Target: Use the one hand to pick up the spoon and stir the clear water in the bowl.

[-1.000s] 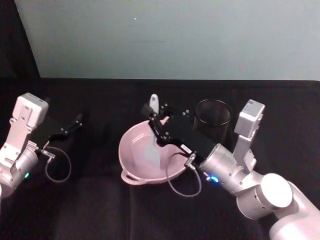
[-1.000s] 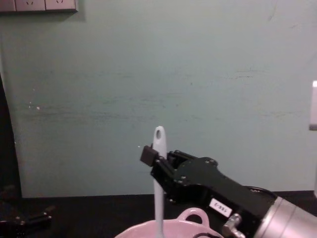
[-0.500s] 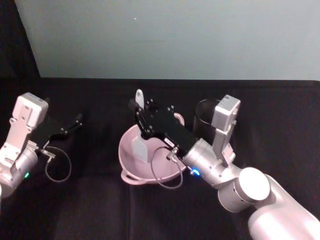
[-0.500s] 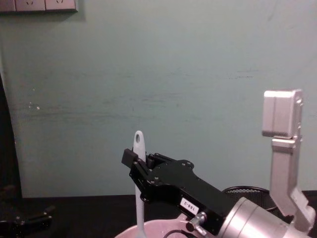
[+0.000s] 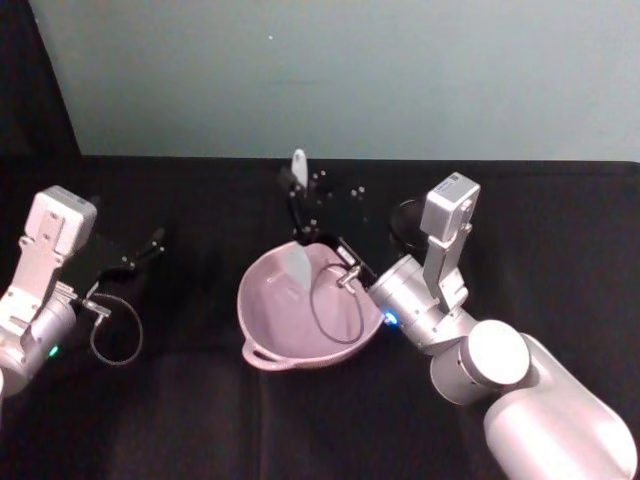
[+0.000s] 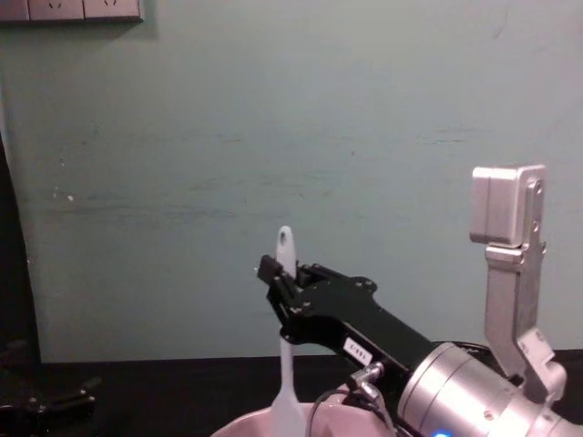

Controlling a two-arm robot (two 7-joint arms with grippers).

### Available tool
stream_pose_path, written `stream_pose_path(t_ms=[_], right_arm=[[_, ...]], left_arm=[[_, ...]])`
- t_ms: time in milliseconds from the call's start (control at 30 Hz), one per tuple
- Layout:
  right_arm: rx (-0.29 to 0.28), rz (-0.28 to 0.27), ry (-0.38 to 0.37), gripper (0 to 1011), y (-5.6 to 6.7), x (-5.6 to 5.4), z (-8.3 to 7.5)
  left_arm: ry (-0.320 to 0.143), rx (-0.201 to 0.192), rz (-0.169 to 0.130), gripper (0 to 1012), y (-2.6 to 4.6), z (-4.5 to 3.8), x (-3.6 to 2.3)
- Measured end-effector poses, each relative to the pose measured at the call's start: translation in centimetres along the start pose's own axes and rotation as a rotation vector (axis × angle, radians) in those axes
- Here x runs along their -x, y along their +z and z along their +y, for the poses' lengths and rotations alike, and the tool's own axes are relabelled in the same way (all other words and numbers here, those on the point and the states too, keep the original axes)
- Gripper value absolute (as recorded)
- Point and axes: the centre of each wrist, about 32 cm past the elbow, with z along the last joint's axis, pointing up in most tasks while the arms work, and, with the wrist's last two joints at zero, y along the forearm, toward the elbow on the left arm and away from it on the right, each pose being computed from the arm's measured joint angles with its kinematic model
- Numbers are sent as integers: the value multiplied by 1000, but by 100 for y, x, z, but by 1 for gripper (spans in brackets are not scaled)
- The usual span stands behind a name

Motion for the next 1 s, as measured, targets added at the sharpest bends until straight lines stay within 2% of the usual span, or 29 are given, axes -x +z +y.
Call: stream_pose_path(t_ms=[267,500,633,733,833,1000], right_arm=[[12,-27,-24,121,89,-111,-89],[66,-8,8,121,218,-175,-243],[93,37,40,121,317,-187,-312],[121,90,57,121,425,-206,-349],[144,134,55,121,510,-229,-363],[165,177,43,121,617,-286,-378]], left_arm=[[0,0,0,1011,0,0,0],[0,0,0,1011,0,0,0],[0,0,0,1011,0,0,0],[0,0,0,1011,0,0,0],[0,0,0,1011,0,0,0],[0,0,0,1011,0,0,0]])
